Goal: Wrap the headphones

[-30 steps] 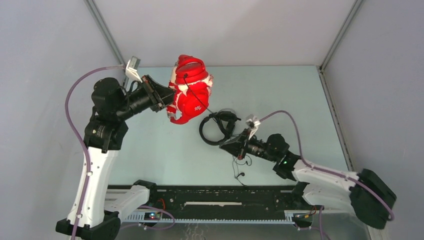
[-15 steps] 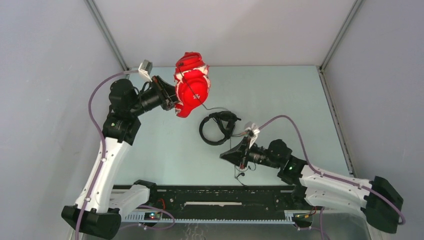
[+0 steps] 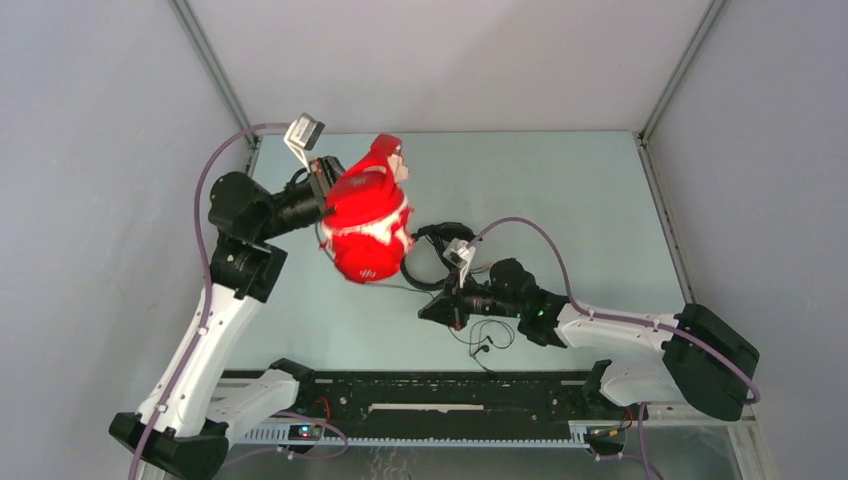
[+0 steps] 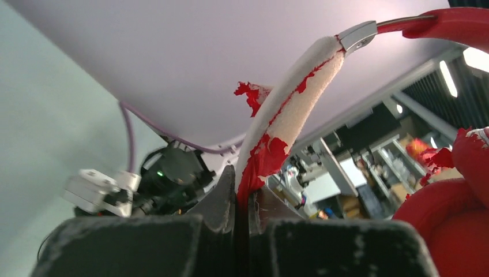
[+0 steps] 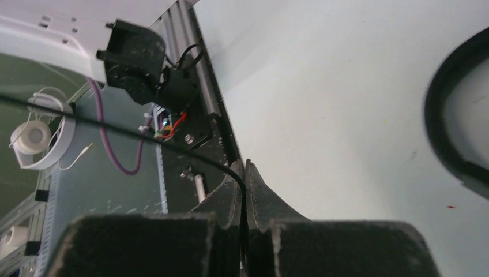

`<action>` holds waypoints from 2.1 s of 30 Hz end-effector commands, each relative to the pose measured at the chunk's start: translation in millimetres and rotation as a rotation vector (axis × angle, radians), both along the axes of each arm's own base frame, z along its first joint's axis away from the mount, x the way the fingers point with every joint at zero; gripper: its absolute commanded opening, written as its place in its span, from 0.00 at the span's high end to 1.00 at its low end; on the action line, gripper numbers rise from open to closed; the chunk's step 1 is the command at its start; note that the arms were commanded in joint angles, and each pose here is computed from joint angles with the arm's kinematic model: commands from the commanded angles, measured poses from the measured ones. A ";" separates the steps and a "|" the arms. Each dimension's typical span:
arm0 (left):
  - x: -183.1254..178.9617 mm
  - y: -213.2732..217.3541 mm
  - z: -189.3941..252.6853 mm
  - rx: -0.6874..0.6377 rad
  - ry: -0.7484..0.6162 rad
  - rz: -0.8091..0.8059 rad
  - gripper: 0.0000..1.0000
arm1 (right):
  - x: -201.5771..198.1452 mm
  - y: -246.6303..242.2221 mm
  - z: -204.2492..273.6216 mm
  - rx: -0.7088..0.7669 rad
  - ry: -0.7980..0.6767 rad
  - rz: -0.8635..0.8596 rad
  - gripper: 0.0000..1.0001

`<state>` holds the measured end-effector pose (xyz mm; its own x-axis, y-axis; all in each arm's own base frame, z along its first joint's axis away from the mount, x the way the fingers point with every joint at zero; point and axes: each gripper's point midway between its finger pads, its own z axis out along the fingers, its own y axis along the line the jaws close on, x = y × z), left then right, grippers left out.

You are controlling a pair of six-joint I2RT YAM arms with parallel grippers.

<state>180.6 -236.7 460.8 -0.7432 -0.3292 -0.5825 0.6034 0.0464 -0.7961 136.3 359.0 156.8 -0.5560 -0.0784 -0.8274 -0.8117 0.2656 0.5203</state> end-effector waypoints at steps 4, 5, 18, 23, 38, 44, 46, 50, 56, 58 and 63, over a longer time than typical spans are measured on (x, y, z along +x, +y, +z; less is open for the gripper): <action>-84.2 0.5 19.9 -0.023 -0.325 -0.223 1.00 | 43.9 -17.2 23.6 0.008 -0.038 -0.057 1.00; -93.1 0.4 13.9 -0.010 -0.353 -0.244 1.00 | 49.6 -21.3 26.5 0.000 -0.047 -0.067 1.00; -81.2 -11.8 -116.8 0.499 -0.363 -0.253 1.00 | 98.6 -103.7 69.2 -0.098 -0.120 -0.339 1.00; -56.5 -9.9 -158.0 0.721 -0.351 -0.154 1.00 | 96.2 -135.1 95.3 -0.083 -0.154 -0.443 1.00; 19.3 5.1 -209.5 1.131 -0.308 0.209 1.00 | 57.5 -167.1 141.3 -0.126 -0.165 -0.466 1.00; 39.1 16.4 -207.5 1.177 -0.295 0.365 1.00 | 48.1 -162.5 148.0 -0.147 -0.149 -0.413 1.00; 47.5 23.3 -206.8 1.198 -0.281 0.437 1.00 | 44.2 -160.6 149.3 -0.155 -0.146 -0.399 1.00; 60.6 36.2 -207.3 1.250 -0.251 0.552 1.00 | 34.5 -154.1 162.8 -0.135 -0.162 -0.372 1.00; 73.4 36.5 -200.8 1.234 -0.174 0.687 1.00 | 19.2 -123.3 175.0 -0.089 -0.137 -0.296 1.00; 76.8 35.5 -196.2 1.203 -0.133 0.740 1.00 | 14.6 -110.6 172.9 -0.112 -0.123 -0.276 1.00; 80.4 28.6 -193.8 1.136 -0.044 0.807 1.00 | 0.9 -85.9 173.6 -0.152 -0.105 -0.230 1.00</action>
